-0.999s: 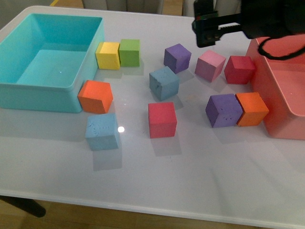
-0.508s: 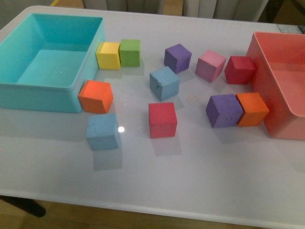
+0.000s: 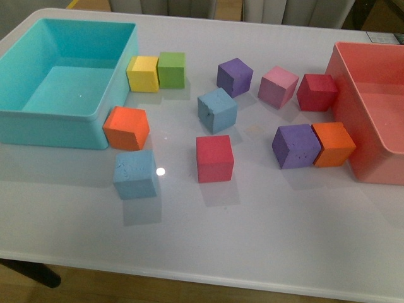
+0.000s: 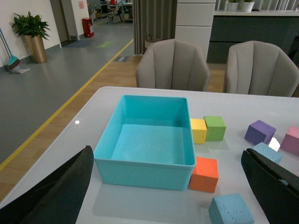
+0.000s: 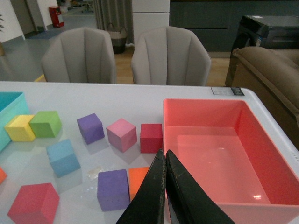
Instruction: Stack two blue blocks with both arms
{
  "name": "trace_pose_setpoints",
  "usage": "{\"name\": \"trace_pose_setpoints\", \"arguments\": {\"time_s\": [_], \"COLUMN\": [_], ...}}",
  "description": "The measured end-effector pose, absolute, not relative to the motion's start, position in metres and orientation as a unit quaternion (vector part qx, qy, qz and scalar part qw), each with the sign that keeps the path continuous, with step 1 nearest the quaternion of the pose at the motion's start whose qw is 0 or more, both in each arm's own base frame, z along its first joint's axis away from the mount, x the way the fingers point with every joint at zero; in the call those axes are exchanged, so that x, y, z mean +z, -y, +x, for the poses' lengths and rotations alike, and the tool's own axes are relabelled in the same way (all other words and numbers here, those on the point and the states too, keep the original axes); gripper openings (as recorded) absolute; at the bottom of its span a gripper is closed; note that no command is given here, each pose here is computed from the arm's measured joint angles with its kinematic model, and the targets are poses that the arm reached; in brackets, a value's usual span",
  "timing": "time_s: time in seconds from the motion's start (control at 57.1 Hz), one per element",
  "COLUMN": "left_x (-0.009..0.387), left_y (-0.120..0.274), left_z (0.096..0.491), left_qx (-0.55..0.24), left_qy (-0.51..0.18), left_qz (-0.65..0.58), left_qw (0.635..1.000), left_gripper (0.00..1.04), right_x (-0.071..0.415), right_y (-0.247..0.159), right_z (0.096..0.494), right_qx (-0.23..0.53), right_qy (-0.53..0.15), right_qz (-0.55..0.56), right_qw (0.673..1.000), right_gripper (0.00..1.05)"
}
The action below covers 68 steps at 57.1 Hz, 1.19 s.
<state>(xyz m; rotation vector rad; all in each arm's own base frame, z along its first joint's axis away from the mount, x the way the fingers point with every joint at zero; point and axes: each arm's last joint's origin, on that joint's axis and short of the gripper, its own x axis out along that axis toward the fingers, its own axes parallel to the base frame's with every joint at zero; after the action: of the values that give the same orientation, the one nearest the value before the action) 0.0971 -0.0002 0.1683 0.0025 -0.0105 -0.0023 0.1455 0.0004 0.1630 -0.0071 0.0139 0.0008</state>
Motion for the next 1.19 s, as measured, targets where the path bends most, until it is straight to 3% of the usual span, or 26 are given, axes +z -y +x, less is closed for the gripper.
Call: {"name": "trace_pose_setpoints", "arguments": {"time_s": [1.192], "left_x": [0.168], "left_y": [0.000], "left_z": [0.097], "left_qx": [-0.001], "left_qy": [0.005], "left_qz": [0.001], "left_qw": [1.000], "left_gripper": [0.96], "right_x": [0.171], "right_y": [0.000], "right_z": [0.108], "right_qx": [0.000], "right_qy": [0.008], "right_qz": [-0.004], "right_qw": [1.000], "right_gripper": [0.02]}}
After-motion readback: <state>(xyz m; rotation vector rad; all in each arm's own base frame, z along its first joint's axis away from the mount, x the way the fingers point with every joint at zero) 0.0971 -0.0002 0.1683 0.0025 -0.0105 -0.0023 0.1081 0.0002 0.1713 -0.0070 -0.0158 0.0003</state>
